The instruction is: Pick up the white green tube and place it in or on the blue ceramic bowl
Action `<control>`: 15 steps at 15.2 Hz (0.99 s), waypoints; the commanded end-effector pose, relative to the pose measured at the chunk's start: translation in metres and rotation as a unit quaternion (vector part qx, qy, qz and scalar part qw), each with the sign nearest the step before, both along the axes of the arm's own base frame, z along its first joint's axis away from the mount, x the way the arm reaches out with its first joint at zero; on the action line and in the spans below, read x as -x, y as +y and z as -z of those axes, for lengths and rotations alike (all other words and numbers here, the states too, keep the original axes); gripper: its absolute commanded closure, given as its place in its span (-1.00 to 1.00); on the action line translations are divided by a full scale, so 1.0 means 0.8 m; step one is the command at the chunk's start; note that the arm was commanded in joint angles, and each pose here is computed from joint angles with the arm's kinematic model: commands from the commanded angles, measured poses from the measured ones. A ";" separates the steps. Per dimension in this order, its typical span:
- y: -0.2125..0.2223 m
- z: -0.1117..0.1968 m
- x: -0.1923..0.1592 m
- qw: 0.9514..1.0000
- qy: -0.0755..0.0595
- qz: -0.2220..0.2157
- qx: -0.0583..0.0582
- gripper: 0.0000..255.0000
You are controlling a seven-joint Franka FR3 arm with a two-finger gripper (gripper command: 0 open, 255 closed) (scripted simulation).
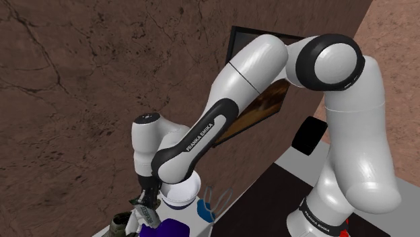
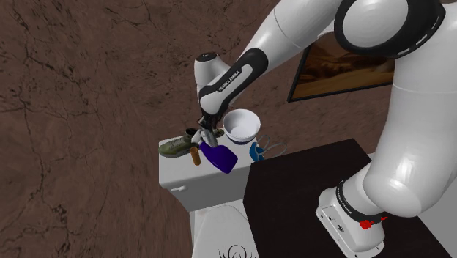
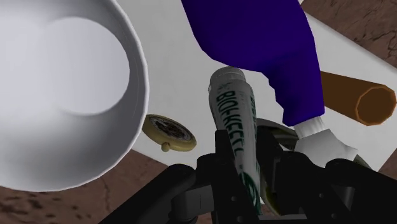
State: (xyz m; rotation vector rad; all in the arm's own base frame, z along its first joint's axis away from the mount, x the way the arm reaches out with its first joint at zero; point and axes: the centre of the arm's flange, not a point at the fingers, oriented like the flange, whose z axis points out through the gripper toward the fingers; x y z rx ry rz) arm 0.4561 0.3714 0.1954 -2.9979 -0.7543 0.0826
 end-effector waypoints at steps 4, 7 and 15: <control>-0.001 -0.035 -0.001 1.000 0.000 0.000 0.000 1.00; -0.001 -0.055 -0.001 1.000 0.000 0.000 0.000 1.00; -0.001 -0.108 -0.001 1.000 0.000 0.000 0.000 1.00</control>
